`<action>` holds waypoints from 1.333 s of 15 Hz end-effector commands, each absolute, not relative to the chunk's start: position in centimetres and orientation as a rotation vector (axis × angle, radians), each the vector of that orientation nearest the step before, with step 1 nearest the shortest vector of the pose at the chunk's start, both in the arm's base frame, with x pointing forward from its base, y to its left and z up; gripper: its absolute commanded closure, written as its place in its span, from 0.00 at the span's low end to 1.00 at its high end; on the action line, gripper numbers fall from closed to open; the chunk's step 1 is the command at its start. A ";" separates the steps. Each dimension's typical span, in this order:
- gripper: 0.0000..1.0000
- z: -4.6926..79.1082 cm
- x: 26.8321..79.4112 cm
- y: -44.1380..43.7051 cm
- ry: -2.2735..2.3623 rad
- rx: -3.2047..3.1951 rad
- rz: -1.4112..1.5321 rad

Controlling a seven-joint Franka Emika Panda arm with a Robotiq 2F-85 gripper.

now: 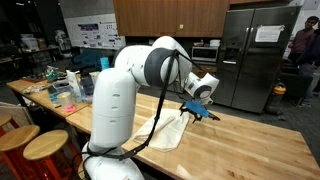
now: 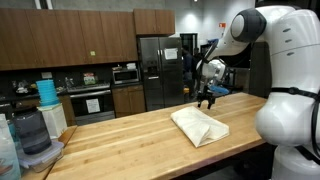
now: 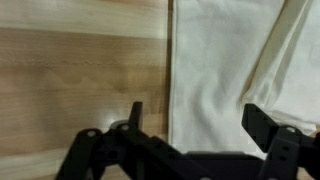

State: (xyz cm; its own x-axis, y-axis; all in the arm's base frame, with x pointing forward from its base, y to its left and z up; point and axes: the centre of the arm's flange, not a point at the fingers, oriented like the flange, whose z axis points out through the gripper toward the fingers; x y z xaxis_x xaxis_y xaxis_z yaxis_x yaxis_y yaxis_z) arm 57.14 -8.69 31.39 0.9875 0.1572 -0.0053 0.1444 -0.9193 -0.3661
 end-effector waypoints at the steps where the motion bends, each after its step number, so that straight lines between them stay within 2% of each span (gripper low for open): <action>1: 0.00 31.3 56.6 -8.7 -0.197 -2.761 0.037; 20: 0.00 29.5 57.0 -7.4 -0.145 -2.774 0.088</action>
State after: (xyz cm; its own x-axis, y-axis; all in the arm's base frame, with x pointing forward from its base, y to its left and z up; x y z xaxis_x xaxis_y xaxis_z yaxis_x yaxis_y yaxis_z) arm 56.93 -7.56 29.77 0.9901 0.1335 -0.0423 0.1088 -0.9233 -0.3684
